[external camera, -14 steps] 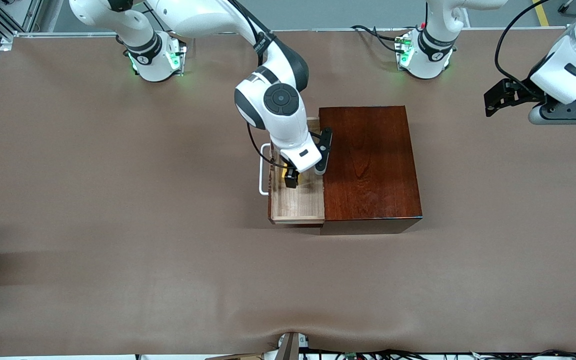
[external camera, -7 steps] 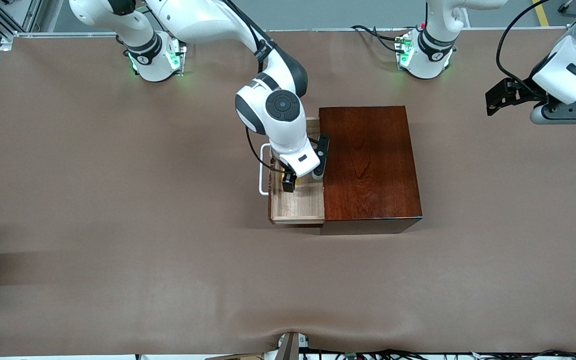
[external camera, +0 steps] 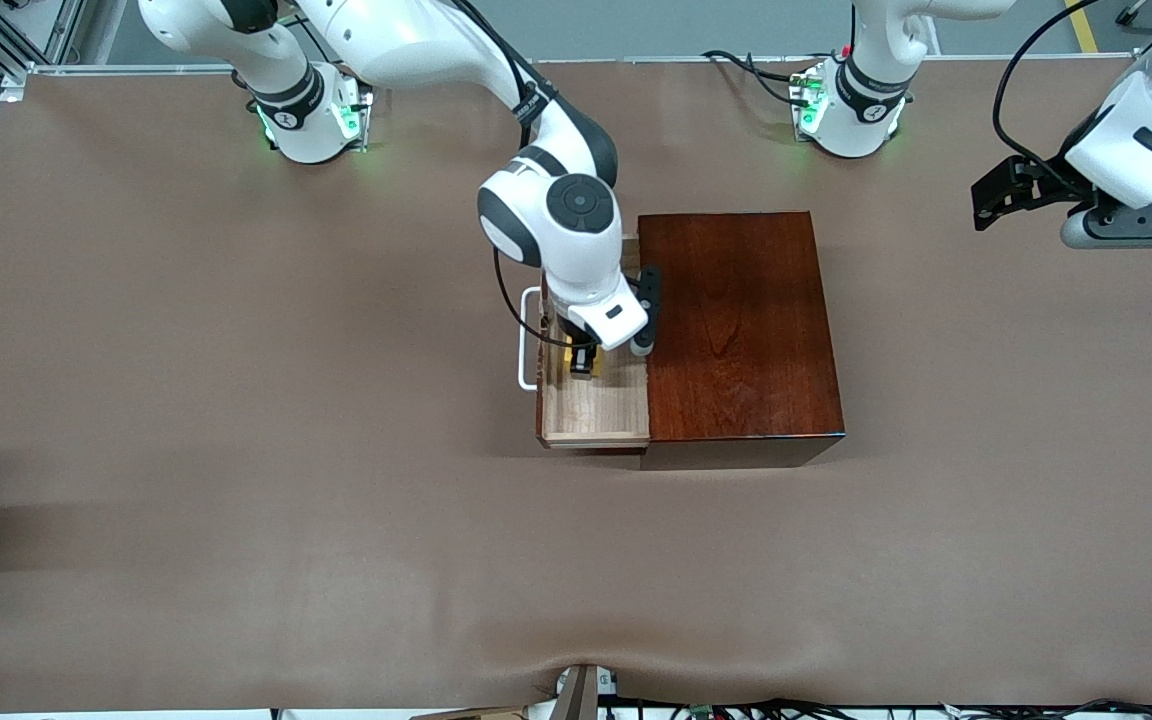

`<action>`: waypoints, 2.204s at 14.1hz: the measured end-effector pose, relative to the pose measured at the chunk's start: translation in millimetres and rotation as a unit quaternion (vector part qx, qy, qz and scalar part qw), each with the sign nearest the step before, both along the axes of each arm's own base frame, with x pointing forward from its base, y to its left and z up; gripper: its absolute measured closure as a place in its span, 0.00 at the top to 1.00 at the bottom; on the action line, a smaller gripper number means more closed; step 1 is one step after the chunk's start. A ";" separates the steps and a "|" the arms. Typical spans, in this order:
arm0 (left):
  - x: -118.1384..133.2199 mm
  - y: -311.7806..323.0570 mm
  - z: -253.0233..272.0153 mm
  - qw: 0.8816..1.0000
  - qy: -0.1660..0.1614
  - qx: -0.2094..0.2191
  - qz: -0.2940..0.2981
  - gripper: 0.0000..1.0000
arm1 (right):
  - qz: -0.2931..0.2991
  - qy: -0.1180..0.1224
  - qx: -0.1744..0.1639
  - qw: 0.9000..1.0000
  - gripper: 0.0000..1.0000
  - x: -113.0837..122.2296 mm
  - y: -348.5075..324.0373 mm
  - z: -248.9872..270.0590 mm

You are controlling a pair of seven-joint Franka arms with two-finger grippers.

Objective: Open drawer, take yellow block, close drawer
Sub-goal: 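Lift the yellow cube out of the drawer with the right gripper, then lower the cube onto the table and open the right gripper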

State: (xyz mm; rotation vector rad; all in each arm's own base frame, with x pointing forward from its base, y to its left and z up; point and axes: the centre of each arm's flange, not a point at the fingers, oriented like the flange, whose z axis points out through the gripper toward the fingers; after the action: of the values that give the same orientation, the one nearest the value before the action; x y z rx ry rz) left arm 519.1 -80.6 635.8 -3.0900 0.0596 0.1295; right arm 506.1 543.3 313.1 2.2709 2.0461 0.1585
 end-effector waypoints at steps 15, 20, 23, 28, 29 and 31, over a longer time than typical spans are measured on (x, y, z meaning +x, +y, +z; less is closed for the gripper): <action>-3.7 2.6 6.8 1.000 0.000 0.000 0.002 1.00 | -0.064 -0.009 0.011 0.998 0.56 30.5 -83.6 157.5; -6.7 4.6 12.3 1.000 -0.002 -0.001 0.003 1.00 | -0.173 0.004 0.001 0.985 0.56 101.6 -220.7 161.2; -7.3 6.7 11.8 1.000 0.001 0.000 0.005 1.00 | -0.235 0.019 -0.008 0.972 0.56 125.7 -302.7 151.0; -7.9 9.6 11.3 1.000 0.005 0.000 0.008 1.00 | -0.361 0.052 -0.020 0.931 0.56 143.4 -442.9 122.8; -7.8 10.2 11.4 1.000 0.005 0.000 0.009 1.00 | -0.387 0.062 -0.024 0.919 0.56 141.3 -462.1 112.0; -8.0 10.8 11.9 1.000 0.005 0.000 0.009 1.00 | -0.448 0.077 -0.031 0.890 0.56 133.2 -487.0 87.0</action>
State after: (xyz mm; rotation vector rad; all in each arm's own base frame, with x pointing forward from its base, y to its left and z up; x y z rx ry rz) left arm 511.1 -69.8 647.6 -3.0908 0.0313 0.1452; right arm 639.3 56.3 400.2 2.9642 0.8251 -0.1533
